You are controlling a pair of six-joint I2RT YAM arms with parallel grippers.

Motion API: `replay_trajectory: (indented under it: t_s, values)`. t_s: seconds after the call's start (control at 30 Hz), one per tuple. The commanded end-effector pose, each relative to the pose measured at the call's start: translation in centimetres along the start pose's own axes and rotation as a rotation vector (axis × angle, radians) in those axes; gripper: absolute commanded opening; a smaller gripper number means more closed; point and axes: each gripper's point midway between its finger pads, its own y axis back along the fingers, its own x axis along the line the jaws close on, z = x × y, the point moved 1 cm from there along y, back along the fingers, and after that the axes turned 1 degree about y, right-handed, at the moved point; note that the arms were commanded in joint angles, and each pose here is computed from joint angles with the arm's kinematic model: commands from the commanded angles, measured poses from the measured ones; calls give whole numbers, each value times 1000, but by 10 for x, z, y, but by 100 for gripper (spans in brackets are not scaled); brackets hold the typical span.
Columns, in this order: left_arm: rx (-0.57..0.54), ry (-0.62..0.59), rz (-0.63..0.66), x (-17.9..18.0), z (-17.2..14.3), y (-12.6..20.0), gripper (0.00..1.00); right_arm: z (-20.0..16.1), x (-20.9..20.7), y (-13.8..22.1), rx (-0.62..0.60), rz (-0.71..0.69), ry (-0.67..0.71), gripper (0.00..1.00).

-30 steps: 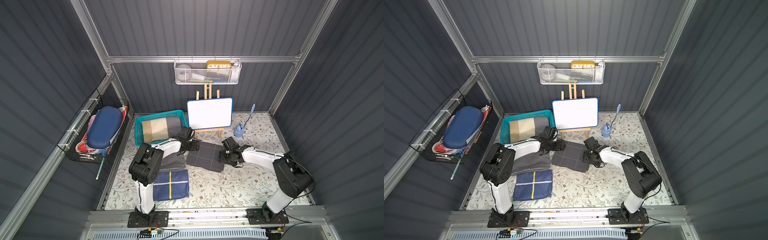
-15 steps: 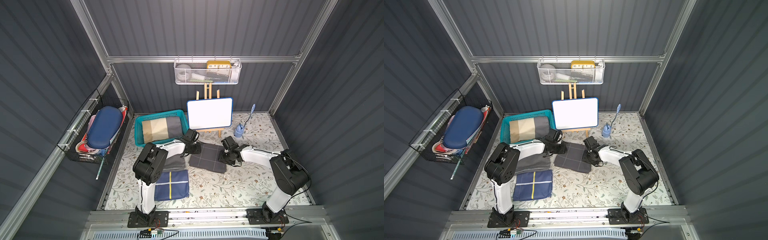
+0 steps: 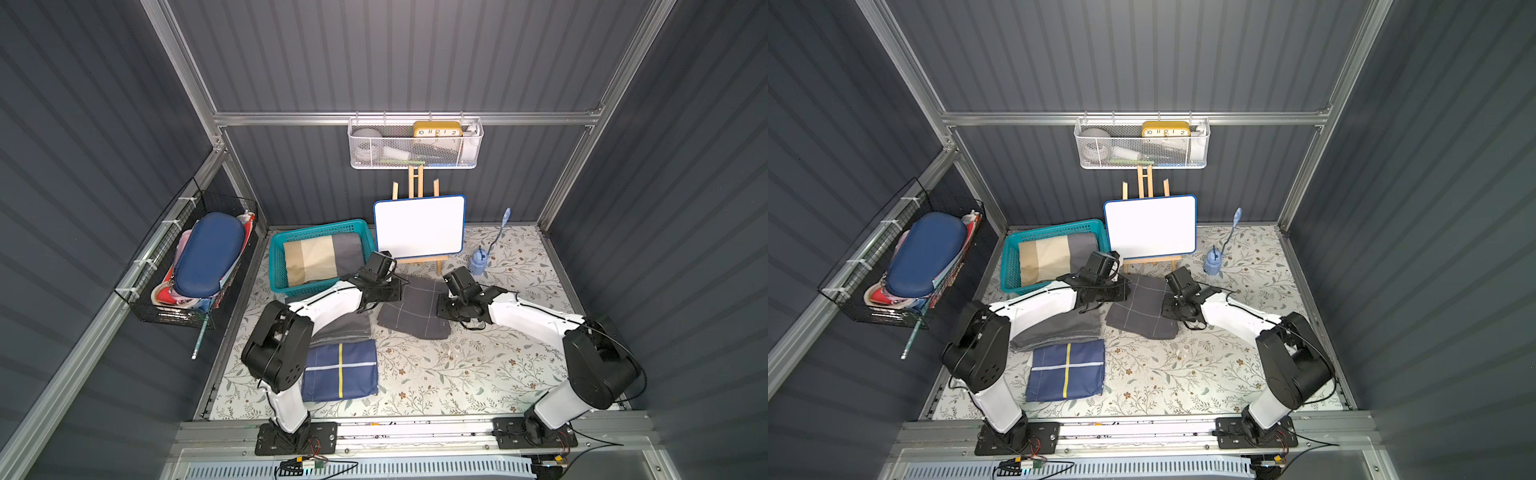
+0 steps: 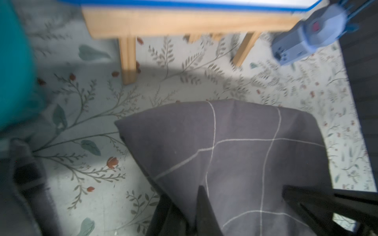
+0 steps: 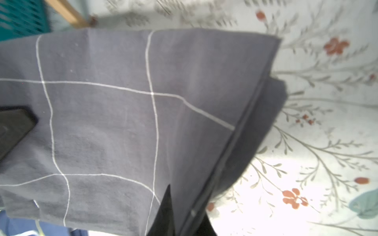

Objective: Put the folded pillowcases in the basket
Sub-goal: Pick up the pillowcase from the center of the board, then place the pillowcase in the basket.

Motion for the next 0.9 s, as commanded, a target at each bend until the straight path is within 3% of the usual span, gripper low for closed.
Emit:
replay_trajectory:
  t_s: [0.0, 0.23, 0.5, 0.57, 0.67, 0.73, 0.87]
  values:
    - [-114, -11, -26, -16, 24, 38, 0, 24, 22, 32, -92, 15, 79, 5]
    - [-384, -46, -6, -27, 64, 130, 0, 65, 88, 98, -268, 158, 201, 5]
    - [-611, 33, 263, 6, 98, 202, 0, 110, 168, 124, -357, 282, 308, 5]
    - [-652, 13, 311, 9, 111, 211, 0, 118, 190, 123, -370, 310, 336, 5]
    - [-619, 26, 375, 18, 132, 208, 0, 127, 218, 109, -367, 331, 372, 5]
    - [-578, 63, 404, 34, 139, 201, 0, 131, 232, 95, -349, 333, 381, 4]
    - [-604, 118, 415, 67, 158, 205, 0, 145, 259, 75, -359, 356, 387, 4]
